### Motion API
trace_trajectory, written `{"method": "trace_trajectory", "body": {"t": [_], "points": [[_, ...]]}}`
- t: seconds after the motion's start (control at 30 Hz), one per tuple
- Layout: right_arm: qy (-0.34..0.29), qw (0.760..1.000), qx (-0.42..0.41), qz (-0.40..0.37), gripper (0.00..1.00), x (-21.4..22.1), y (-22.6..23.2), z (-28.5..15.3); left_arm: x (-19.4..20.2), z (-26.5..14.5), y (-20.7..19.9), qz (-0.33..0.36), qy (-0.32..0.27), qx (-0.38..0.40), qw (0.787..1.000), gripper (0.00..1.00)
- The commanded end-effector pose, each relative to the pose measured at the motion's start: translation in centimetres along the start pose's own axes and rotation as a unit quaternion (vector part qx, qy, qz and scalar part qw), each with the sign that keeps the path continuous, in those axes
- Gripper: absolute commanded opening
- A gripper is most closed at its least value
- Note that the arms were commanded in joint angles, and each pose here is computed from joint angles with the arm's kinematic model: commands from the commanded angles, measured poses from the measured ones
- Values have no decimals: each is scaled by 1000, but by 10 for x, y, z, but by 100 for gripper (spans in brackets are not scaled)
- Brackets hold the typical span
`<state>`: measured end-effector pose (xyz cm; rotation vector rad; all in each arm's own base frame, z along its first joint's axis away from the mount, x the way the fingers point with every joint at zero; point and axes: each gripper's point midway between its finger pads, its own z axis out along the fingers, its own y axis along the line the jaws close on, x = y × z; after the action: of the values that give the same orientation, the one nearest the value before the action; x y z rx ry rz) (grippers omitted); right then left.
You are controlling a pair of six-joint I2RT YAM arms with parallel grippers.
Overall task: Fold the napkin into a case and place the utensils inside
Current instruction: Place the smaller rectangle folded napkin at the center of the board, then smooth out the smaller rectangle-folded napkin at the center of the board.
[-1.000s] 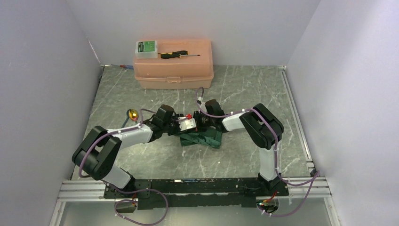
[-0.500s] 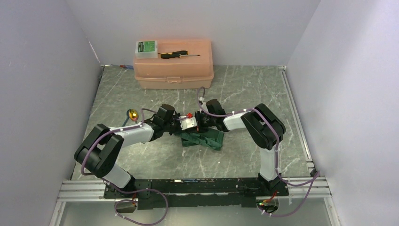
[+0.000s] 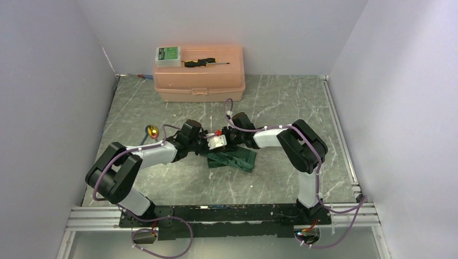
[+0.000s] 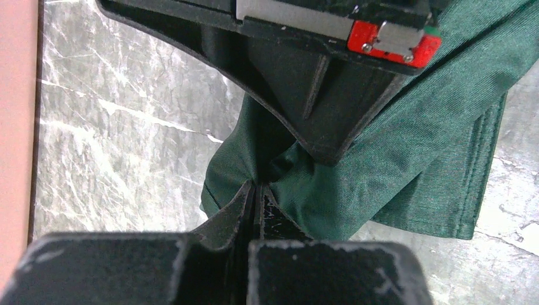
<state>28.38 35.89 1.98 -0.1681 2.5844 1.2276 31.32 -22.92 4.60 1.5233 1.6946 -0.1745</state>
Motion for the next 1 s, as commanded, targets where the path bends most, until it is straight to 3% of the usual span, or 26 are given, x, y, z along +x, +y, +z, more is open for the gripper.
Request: {"method": "trace_trajectory", "body": {"t": [0.0, 0.03, 0.07, 0.1, 0.2, 0.27, 0.33, 0.4, 0.47, 0.6, 0.8, 0.97], "points": [[-5, 999, 49, 4, 0, 5, -14, -4, -13, -3, 4, 2, -22, -11, 1000, 6], [-4, 999, 48, 4, 0, 6, -15, -3, -11, -3, 4, 1, -19, -12, 1000, 16], [-3, 999, 50, 6, 0, 8, -17, -3, -10, -4, 4, 0, -17, -14, 1000, 37], [0, 999, 51, 7, 0, 10, -18, -3, -8, -4, 4, -2, -14, -16, 1000, 48], [6, 998, 54, 9, 0, 15, -22, -2, -6, -3, 1, -3, -12, -10, 1000, 70], [6, 998, 55, 10, 0, 17, -23, -3, -7, -2, 1, -4, -13, -7, 1000, 75], [5, 998, 55, 8, 0, 16, -23, -4, -7, 0, 3, -4, -13, -12, 1000, 68], [5, 998, 56, 6, 0, 17, -23, -5, -9, 2, 8, -2, -16, -20, 1000, 48], [7, 998, 55, 4, 0, 17, -22, -6, -9, 4, 11, 0, -13, -25, 1000, 35], [8, 999, 54, -1, 0, 18, -20, -8, -8, 6, 17, 3, -10, -32, 999, 27], [12, 999, 37, -16, 0, 13, -5, -14, -7, 8, 14, -3, -12, -28, 1000, 5], [14, 1000, 2, -20, 0, 4, 13, -18, -15, 6, 19, -7, -23, -33, 999, 3]]}}
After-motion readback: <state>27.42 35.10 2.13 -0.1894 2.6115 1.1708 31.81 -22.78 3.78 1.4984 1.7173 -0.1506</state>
